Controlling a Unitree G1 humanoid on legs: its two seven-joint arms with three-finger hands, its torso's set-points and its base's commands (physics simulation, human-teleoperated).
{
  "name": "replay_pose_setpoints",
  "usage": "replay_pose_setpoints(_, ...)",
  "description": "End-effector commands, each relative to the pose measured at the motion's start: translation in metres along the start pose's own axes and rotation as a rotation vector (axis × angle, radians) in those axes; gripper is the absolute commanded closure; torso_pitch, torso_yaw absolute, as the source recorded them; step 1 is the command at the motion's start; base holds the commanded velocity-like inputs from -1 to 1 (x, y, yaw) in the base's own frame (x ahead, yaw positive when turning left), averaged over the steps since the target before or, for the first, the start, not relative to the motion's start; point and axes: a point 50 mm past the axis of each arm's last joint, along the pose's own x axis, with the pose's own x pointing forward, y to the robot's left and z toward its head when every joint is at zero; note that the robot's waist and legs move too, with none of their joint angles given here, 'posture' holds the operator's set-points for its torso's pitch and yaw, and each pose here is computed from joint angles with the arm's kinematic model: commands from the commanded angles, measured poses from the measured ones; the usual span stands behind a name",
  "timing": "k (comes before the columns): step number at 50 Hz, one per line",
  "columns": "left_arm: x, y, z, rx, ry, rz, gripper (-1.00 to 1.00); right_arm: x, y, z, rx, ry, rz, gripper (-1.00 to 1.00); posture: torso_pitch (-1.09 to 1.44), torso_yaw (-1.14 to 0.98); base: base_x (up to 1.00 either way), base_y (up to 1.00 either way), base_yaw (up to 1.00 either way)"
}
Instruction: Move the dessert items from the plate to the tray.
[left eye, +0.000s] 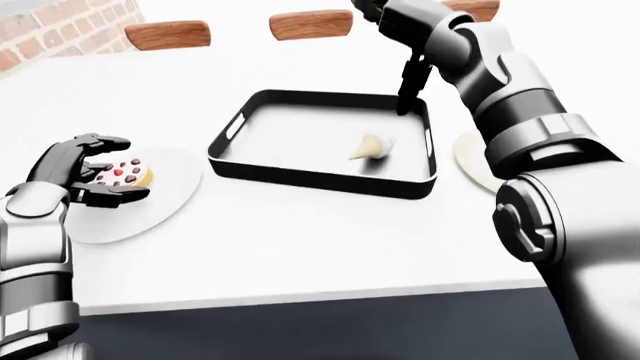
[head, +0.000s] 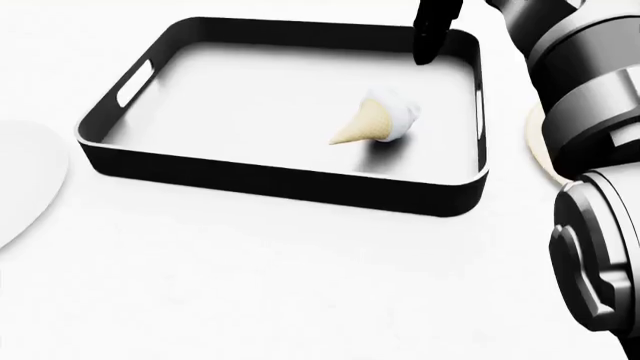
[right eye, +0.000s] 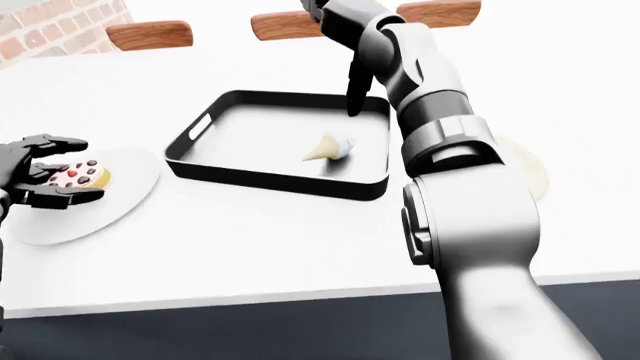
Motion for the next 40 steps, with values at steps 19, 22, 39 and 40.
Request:
replay_pose_setpoints(19, 0.001, 0.012, 0.022, 0.027, -0.082, 0.047, 0.00, -0.003, -0.024, 0.006, -0.005, -0.027, -0.097, -1.00, 0.00, 0.00, 0.00, 0.00, 0.00)
replay_pose_setpoints(22, 0.001, 0.012, 0.023, 0.032, -0.083, 0.045, 0.04, -0.003, -0.025, 0.005, -0.005, -0.026, -0.099, -1.00, 0.00, 0.00, 0.00, 0.00, 0.00)
replay_pose_setpoints(39, -0.002, 0.029, 0.062, 0.061, -0.142, 0.071, 0.40, -0.004, -0.026, 0.004, 0.002, -0.024, -0.103, -1.00, 0.00, 0.00, 0.00, 0.00, 0.00)
replay_pose_setpoints(40, -0.003, 0.029, 0.063, 0.062, -0.142, 0.073, 0.40, -0.004, -0.026, 0.004, 0.001, -0.023, -0.103, -1.00, 0.00, 0.00, 0.00, 0.00, 0.00)
